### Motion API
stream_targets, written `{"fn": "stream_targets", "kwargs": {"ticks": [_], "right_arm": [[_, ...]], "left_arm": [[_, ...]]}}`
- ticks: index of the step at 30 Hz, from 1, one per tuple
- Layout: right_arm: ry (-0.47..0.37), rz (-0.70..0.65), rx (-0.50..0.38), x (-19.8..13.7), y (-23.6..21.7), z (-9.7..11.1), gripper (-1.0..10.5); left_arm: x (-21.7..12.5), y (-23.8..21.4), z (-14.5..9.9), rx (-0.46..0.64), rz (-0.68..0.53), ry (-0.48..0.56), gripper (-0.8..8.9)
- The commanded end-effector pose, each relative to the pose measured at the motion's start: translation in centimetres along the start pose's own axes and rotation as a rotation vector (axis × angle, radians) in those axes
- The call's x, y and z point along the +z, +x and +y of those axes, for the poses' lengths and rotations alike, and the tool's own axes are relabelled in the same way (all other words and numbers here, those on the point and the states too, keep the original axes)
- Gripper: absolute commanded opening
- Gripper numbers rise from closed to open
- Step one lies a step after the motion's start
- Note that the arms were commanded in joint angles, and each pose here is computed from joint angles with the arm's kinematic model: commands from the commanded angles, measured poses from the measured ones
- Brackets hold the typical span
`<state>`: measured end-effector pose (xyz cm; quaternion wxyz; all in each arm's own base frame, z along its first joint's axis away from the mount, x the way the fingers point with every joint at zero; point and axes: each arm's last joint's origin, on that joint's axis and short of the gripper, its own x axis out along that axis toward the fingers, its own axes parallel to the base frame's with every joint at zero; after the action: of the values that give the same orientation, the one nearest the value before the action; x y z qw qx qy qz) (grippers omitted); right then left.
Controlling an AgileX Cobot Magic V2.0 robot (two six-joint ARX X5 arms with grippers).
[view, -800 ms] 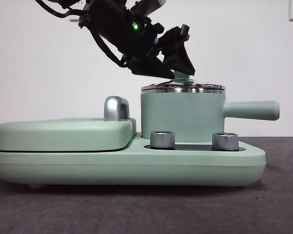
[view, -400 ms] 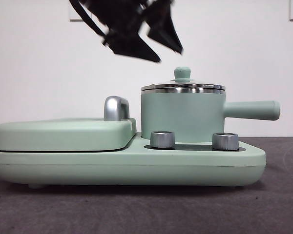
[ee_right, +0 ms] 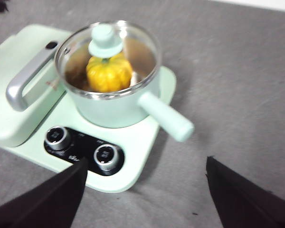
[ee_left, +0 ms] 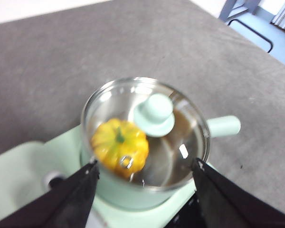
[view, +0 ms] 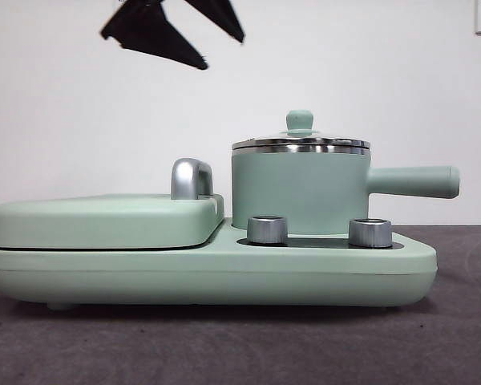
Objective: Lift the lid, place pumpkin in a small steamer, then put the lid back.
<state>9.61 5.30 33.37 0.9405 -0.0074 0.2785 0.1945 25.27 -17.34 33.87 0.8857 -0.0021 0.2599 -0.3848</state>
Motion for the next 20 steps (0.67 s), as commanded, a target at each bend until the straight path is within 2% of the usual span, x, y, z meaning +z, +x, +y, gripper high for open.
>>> {"fn": "stream_targets", "kwargs": {"ticks": [1, 12, 20], "right_arm": [[-0.038, 0.001, 0.035, 0.9, 1.3, 0.4, 3.9], [-0.071, -0.020, 0.185, 3.2, 6.9, 1.7, 3.9], [-0.123, 0.034, 0.225, 3.0, 8.8, 2.7, 3.9]], "left_arm": [[0.0, -0.7, 0.1, 0.000, 0.003, -0.010, 3.21], [-5.7, -5.6, 1.0, 0.052, 0.002, -0.083, 3.20], [-8.7, -10.0, 0.6, 0.099, -0.082, -0.178, 3.19]]}}
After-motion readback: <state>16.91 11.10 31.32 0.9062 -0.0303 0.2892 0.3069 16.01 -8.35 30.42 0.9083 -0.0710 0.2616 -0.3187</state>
